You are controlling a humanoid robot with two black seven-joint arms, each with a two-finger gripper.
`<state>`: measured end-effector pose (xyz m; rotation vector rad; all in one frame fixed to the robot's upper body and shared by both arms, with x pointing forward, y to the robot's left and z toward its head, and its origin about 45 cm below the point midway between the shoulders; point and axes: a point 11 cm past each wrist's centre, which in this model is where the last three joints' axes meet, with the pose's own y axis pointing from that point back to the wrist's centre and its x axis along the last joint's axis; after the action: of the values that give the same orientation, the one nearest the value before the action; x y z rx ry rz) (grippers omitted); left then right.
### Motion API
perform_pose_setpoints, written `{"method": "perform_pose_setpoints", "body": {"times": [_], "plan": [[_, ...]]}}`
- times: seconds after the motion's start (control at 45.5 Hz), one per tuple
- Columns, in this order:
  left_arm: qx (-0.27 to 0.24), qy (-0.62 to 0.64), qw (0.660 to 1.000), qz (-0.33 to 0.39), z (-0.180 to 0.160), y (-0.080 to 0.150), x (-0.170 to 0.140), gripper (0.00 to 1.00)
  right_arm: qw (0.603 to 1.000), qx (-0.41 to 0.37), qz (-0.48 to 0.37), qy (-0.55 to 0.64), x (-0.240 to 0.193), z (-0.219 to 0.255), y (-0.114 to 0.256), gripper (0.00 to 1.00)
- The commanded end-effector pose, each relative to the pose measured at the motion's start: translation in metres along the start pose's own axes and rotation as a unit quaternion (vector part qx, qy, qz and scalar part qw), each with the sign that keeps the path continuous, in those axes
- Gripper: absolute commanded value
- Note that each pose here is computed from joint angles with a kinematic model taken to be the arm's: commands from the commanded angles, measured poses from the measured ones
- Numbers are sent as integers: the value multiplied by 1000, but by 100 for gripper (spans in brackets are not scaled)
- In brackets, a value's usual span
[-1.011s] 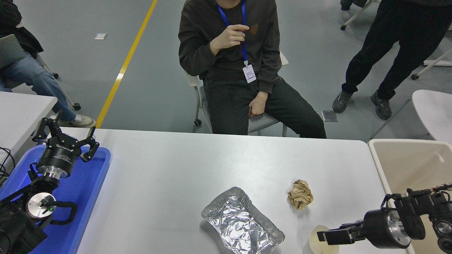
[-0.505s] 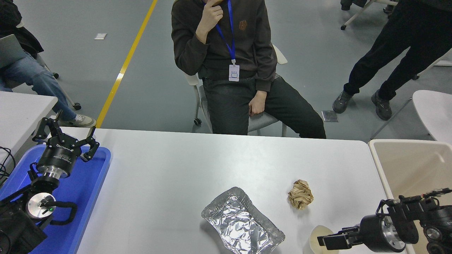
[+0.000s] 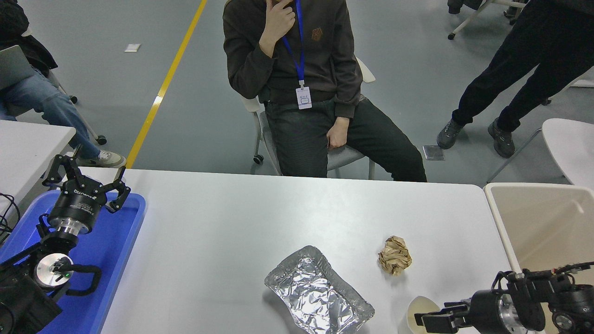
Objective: Clean the table surface
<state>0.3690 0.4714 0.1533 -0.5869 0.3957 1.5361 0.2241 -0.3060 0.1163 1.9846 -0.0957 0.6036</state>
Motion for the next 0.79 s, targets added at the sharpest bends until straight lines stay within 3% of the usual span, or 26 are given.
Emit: {"method": "perform_pose_setpoints", "body": {"times": [0.0,0.44,0.769], "plan": [[0,0,1000,0,0,0,0,100,1000,9,-5,2,-4,0,0,2],[0,0,1000,0,0,0,0,100,1000,-15,6,6,6,15,19,0],[0,0,1000,0,0,0,0,100,999,-6,50,-10,41,14,54,0]]}}
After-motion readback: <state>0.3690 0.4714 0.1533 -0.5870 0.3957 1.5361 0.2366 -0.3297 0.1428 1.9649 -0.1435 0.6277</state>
